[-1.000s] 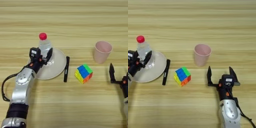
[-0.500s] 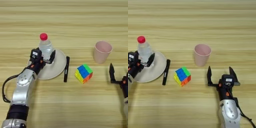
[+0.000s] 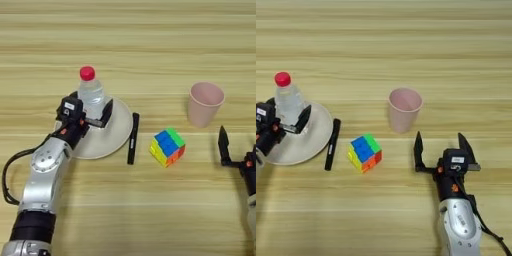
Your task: Move the objects on the table
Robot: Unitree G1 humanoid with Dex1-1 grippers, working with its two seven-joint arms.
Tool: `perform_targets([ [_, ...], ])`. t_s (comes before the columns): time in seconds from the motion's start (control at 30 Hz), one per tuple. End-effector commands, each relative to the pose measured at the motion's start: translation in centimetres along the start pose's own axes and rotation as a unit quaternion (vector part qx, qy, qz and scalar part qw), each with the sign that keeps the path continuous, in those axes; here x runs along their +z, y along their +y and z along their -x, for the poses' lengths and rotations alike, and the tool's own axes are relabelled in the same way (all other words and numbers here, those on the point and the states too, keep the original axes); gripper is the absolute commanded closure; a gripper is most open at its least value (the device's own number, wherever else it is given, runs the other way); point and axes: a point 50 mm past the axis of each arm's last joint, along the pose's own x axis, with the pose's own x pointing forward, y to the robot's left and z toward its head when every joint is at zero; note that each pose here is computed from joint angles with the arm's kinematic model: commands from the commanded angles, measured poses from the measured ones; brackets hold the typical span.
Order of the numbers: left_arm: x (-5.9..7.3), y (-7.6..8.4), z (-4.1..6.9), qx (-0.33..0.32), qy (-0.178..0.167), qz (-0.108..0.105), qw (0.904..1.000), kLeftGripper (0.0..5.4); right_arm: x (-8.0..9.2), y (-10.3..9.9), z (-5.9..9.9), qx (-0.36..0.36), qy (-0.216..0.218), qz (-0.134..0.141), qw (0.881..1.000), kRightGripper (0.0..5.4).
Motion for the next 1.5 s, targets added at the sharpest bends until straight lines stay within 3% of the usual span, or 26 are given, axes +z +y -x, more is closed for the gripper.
perform_targets([
  [0.03,0.0,0.3,0.4,0.002,0.01,-0.005,0.9999,0.01,0.3,0.0,0.0,0.003,-0.007,-0.001,1.0,0.0],
  [0.47,0.1,0.7,1.1,0.008,0.016,-0.005,0.9998,0.01,0.3,0.0,0.0,0.003,-0.008,-0.001,1.0,0.0],
  [1.07,0.7,1.3,3.2,-0.002,0.023,-0.001,0.9997,0.01,0.2,-0.2,-0.1,0.001,-0.006,-0.003,1.0,0.0],
  [1.5,0.9,2.7,4.7,-0.007,0.036,-0.018,0.9992,0.01,0.2,-0.2,-0.1,0.0,-0.006,-0.004,1.0,0.0],
])
